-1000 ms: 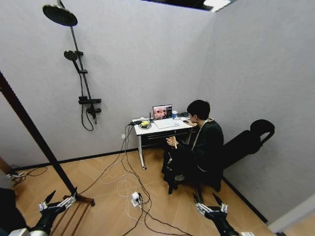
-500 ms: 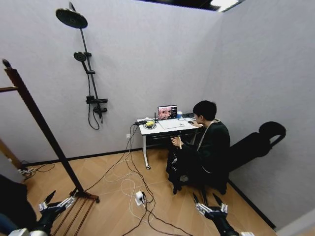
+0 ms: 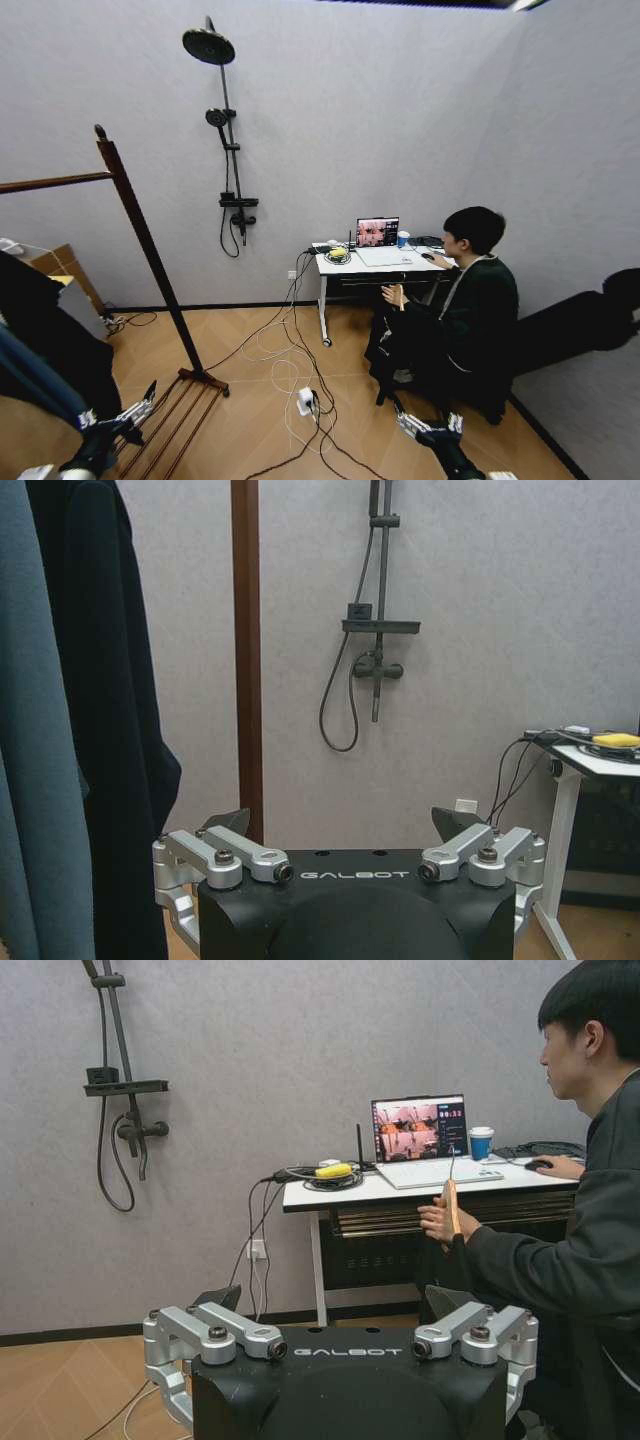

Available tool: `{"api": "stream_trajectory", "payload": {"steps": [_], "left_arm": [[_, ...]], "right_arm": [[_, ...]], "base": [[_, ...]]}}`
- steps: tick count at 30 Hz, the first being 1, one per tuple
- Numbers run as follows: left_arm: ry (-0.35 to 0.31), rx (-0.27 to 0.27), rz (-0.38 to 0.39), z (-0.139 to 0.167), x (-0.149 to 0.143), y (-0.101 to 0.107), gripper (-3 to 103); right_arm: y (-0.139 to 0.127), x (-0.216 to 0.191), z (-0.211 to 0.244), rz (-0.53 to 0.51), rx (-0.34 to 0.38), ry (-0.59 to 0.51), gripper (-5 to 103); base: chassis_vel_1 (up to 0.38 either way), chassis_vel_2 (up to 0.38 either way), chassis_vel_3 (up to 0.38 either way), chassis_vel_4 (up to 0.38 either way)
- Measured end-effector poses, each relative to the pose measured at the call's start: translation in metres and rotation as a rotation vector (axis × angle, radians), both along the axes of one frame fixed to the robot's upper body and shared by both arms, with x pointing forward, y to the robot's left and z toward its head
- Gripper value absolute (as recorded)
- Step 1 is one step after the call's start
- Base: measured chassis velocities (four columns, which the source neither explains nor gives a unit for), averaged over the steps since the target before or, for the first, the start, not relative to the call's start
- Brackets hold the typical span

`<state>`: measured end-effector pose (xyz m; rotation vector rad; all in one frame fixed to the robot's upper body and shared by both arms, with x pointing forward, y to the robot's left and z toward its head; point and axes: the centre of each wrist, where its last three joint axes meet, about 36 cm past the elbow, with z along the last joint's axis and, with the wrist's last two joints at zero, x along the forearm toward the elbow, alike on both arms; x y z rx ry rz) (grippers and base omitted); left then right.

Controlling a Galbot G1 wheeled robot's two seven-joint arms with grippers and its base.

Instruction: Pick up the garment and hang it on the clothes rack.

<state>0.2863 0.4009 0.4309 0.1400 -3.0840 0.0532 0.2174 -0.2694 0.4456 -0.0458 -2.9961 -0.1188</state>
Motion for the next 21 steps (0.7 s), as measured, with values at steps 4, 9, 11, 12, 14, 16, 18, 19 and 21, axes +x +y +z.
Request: {"api": "stream_trajectory", "payload": {"steps": [4, 9, 11, 12, 14, 16, 18, 19, 21], "left_arm": [[0.000, 0.000, 0.000, 0.0000, 0.0001, 0.0000, 100], [0.000, 0.000, 0.000, 0.0000, 0.0000, 0.0000, 100], [0.000, 0.000, 0.000, 0.0000, 0.0000, 0.0000, 100], [0.000, 0.000, 0.000, 0.0000, 0.0000, 0.0000, 100], [0.000, 0.000, 0.000, 0.0000, 0.0000, 0.0000, 100], [0.000, 0.000, 0.000, 0.0000, 0.0000, 0.0000, 100], [0.000, 0.000, 0.000, 0.0000, 0.0000, 0.0000, 100], [0.000, 0.000, 0.000, 0.0000, 0.0000, 0.0000, 100], [0.000, 0.000, 0.000, 0.0000, 0.0000, 0.0000, 100]], "right_arm": [[0.0000, 0.0000, 0.0000, 0.000, 0.000, 0.000, 100], [0.0000, 0.0000, 0.0000, 0.000, 0.000, 0.000, 100], [0.0000, 0.0000, 0.0000, 0.000, 0.000, 0.000, 100], [0.0000, 0.0000, 0.0000, 0.000, 0.000, 0.000, 100], [0.0000, 0.0000, 0.0000, 0.000, 0.000, 0.000, 100], [0.0000, 0.0000, 0.0000, 0.000, 0.000, 0.000, 100], [0.0000, 0.0000, 0.0000, 0.000, 0.000, 0.000, 100], [0.0000, 0.0000, 0.0000, 0.000, 0.000, 0.000, 100], [0.0000, 0.0000, 0.0000, 0.000, 0.000, 0.000, 100]], "base": [[0.026, -0.030, -0.025, 0.011], [0.104, -0.104, -0.092, 0.107], [0.156, -0.161, -0.161, 0.151], [0.175, -0.209, -0.196, 0.183], [0.195, -0.209, -0.200, 0.194], [0.229, -0.240, -0.218, 0.229], [0.238, -0.253, -0.242, 0.234], [0.238, -0.263, -0.252, 0.240], [0.301, -0.262, -0.288, 0.280]]}}
